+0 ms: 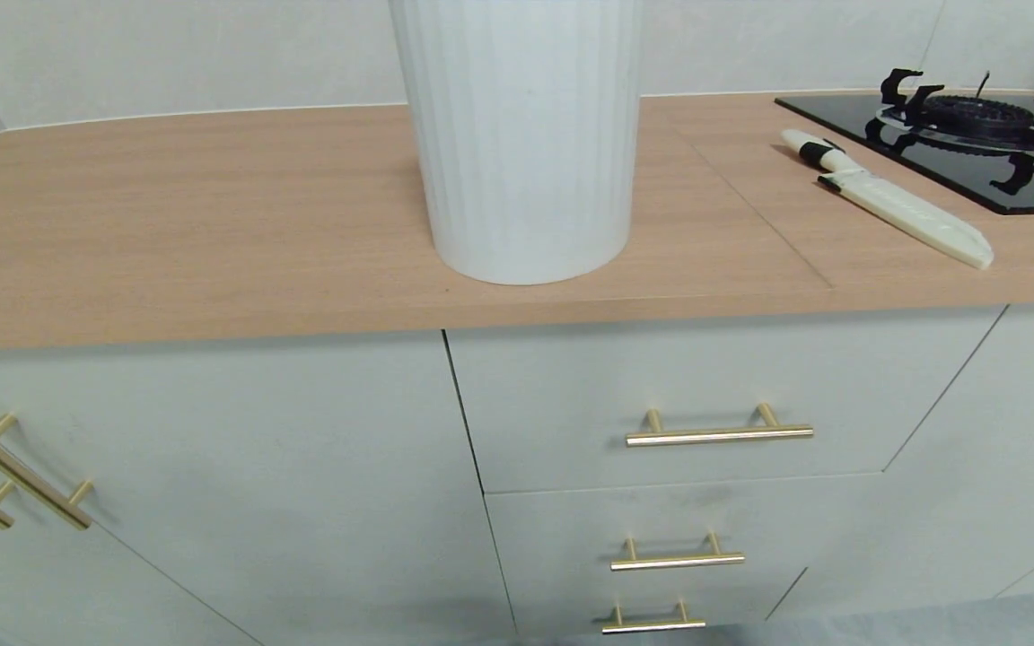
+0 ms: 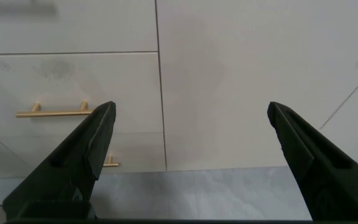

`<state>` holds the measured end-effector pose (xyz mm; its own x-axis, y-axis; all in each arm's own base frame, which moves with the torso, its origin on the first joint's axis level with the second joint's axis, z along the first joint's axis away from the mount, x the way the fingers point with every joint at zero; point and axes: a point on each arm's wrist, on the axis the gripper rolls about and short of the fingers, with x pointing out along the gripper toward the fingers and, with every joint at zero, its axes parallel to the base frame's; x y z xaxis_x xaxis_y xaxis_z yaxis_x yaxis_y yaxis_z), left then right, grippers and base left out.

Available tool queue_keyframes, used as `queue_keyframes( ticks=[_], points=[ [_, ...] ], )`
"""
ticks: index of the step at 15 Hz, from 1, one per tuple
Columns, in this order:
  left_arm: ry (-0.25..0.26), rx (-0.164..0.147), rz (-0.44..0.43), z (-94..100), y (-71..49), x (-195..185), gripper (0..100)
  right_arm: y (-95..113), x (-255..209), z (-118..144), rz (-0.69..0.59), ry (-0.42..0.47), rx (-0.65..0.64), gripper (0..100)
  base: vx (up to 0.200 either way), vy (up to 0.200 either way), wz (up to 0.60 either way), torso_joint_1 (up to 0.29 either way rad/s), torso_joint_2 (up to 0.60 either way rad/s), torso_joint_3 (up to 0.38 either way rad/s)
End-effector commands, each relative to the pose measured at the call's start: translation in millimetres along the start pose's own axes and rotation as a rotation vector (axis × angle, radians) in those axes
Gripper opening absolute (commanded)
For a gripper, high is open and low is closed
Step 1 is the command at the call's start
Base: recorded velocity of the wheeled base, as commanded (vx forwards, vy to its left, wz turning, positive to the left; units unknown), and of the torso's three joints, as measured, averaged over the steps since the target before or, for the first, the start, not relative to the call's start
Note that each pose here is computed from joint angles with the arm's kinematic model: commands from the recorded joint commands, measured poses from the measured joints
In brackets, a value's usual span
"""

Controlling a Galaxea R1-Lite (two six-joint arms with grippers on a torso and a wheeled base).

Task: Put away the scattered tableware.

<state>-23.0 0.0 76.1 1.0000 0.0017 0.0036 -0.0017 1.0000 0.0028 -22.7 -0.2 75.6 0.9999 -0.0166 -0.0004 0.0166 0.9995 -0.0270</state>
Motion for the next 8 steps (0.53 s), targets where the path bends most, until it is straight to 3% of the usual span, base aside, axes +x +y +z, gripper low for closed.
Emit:
queue_keyframes(
  ticks=[1,8],
  points=[
    [0.001,0.000,0.000,-0.1,0.0,0.1,100,0.0,0.1,0.1,0.000,0.001,-0.001,100,0.000,0.000,0.00,0.000,0.00,0.000],
    [0.001,0.000,0.000,-0.1,0.0,0.1,100,0.0,0.1,0.1,0.000,0.001,-0.002,100,0.000,0.000,0.00,0.021,-0.05,-0.028]
  ],
)
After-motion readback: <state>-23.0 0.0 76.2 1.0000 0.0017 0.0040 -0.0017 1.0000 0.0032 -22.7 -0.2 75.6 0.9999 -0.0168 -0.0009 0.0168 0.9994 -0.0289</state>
